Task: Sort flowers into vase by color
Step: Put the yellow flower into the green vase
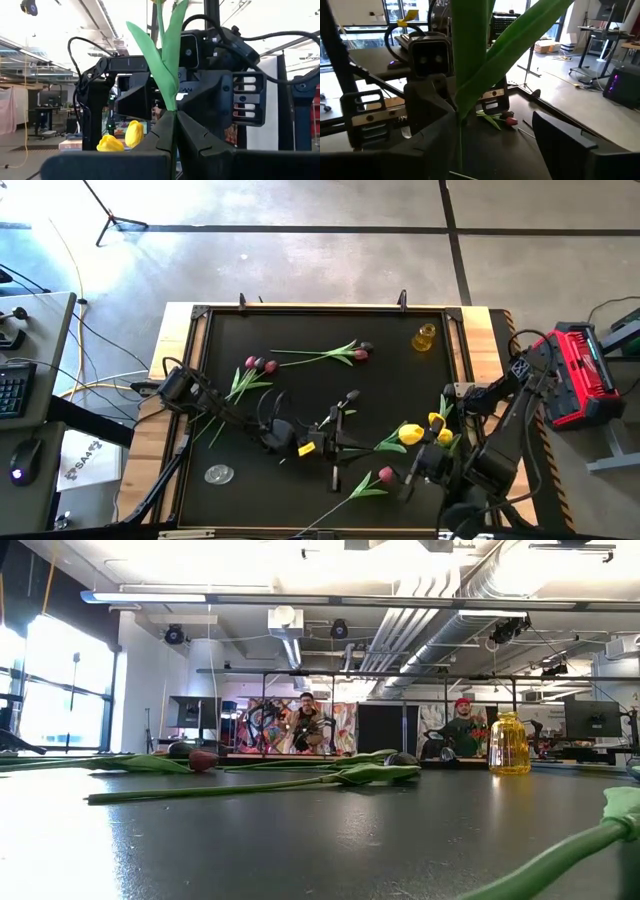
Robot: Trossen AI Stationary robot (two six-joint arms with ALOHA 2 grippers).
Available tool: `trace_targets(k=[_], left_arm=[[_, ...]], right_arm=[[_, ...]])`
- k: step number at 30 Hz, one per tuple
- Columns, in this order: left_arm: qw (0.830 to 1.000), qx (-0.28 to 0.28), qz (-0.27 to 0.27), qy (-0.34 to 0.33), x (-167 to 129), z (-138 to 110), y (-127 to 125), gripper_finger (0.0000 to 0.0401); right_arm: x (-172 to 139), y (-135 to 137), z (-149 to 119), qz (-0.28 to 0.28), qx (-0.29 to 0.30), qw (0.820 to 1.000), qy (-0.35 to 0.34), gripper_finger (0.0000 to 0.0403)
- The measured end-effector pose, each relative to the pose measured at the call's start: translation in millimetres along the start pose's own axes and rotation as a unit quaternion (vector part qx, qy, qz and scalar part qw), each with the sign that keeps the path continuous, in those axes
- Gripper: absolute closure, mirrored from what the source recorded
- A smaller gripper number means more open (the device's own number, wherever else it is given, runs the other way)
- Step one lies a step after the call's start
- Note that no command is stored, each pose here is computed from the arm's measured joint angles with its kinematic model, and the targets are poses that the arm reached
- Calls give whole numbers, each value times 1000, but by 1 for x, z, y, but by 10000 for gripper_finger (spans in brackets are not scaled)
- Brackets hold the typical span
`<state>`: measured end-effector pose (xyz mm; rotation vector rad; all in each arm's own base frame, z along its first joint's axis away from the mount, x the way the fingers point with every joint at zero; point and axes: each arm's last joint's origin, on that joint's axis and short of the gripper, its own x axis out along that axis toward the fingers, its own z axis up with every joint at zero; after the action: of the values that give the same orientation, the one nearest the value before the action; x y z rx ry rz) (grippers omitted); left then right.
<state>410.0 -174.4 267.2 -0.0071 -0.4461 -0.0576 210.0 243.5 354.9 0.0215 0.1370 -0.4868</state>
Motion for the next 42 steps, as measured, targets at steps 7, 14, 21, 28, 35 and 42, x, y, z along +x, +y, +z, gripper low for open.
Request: trace_targets(k=[7,14,21,28,35,42], left_arm=[[1000,-3,2,16,1,-4,3,401],[1000,-4,9,28,3,-7,8,401],[999,3,8,50,2,-11,8,401],[997,10,17,71,2,-15,8,401],[990,25,29,133,-2,-26,3,364],[966,49,45,251,-16,-49,-8,320]], right_arm=[[9,-2,2,-14,7,1000,-1,201],[22,-4,4,-31,7,999,1,289],[24,-4,4,-29,6,1000,6,377],[27,-5,3,-23,-19,999,17,399],[28,-10,13,-12,-43,999,29,401],[8,-31,51,83,-21,990,112,402]])
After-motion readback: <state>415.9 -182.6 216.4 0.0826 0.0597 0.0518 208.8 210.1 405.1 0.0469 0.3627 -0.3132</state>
